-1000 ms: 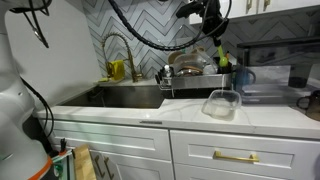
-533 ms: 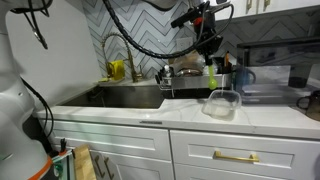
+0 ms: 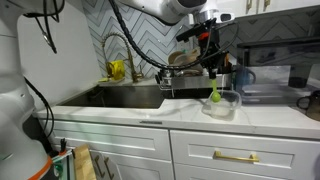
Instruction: Put the spoon inside the container then put the container inside the sink
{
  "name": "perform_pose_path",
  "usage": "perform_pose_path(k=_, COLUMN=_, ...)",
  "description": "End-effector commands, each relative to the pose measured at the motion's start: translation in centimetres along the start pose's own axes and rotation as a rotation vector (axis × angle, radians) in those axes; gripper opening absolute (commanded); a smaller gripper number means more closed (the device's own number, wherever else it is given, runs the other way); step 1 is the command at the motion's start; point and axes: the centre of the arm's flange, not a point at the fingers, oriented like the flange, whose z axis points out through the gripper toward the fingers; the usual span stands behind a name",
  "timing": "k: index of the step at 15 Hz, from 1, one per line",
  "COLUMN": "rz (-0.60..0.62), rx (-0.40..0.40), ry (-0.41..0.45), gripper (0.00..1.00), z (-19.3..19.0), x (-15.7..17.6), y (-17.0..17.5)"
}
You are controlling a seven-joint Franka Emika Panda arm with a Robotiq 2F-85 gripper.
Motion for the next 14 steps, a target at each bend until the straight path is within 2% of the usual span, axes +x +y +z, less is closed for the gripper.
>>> perform_pose_path(k=1, rz=0.018, rx=-0.047, ry=0.005, gripper=0.29, z=1.4, x=0.6, y=0.1)
perform_pose_path(k=10, rz=0.038, rx=-0.035, ry=0.024, gripper=0.95, z=2.0, x=0.7, y=0.5)
perform_pose_path(k=11, rz=0.040, rx=-0.030, ry=0.023, gripper=1.00, z=2.2, x=0.7, y=0.6)
perform_pose_path(k=14, rz=0.030, rx=-0.028, ry=0.018, gripper=1.00, z=1.8, x=1.0, y=0.6)
